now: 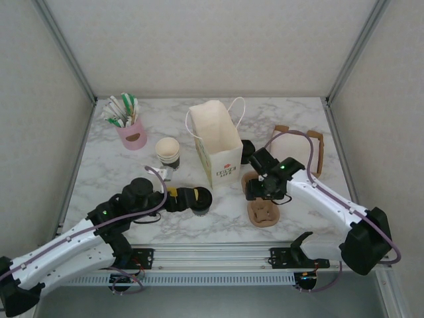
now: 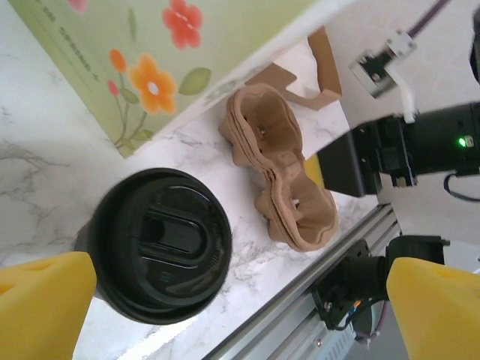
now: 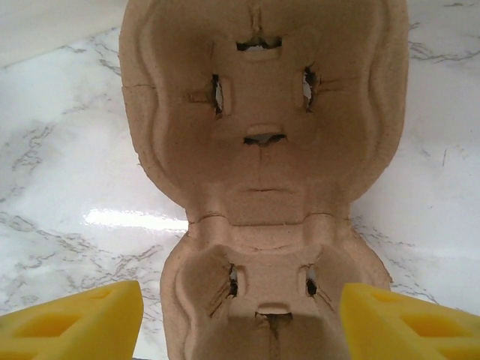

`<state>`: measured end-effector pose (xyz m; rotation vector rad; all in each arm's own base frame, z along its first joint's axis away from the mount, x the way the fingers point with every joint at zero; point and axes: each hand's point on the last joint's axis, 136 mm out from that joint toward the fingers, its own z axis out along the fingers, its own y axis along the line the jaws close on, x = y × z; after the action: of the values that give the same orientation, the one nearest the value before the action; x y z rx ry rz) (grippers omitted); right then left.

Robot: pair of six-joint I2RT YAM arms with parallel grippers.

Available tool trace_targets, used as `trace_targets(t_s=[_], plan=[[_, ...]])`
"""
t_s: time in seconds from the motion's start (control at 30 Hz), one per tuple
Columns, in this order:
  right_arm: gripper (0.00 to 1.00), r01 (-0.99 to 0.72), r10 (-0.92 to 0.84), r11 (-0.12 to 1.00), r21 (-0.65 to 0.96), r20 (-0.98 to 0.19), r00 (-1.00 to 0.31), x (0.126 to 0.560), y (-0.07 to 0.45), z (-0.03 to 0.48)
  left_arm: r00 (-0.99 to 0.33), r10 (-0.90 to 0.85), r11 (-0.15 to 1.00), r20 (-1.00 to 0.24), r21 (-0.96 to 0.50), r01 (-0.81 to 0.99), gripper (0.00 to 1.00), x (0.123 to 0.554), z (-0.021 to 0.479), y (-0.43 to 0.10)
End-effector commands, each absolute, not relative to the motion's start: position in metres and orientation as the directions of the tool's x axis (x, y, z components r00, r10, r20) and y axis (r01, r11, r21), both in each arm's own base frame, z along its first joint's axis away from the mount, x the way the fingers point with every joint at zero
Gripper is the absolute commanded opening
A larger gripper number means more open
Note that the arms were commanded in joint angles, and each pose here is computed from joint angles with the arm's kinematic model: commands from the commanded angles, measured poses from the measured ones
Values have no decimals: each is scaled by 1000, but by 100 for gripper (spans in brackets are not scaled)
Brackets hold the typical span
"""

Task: Pack the takeout coffee

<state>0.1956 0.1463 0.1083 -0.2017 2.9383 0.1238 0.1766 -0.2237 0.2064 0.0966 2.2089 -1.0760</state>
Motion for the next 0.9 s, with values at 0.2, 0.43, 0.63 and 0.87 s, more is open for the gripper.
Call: trace_targets(t_s=[0.2,0.43,0.63,0.87], plan=[[60,-137,-128,989,53,-148,-981,210,146,94,-708,-136,669,-693,-591,450,100,178,227,-262],[51,-109,-102,992,60,-114,-988,213,139,86,-697,-135,663,-704,-587,464,100,181,227,-270],[51,-117,-108,990,83,-101,-989,215,143,82,-697,-137,661,-704,-589,465,100,182,223,-271],[50,-109,-103,992,69,-79,-992,216,142,75,-694,-125,656,-709,-584,478,100,182,222,-276]])
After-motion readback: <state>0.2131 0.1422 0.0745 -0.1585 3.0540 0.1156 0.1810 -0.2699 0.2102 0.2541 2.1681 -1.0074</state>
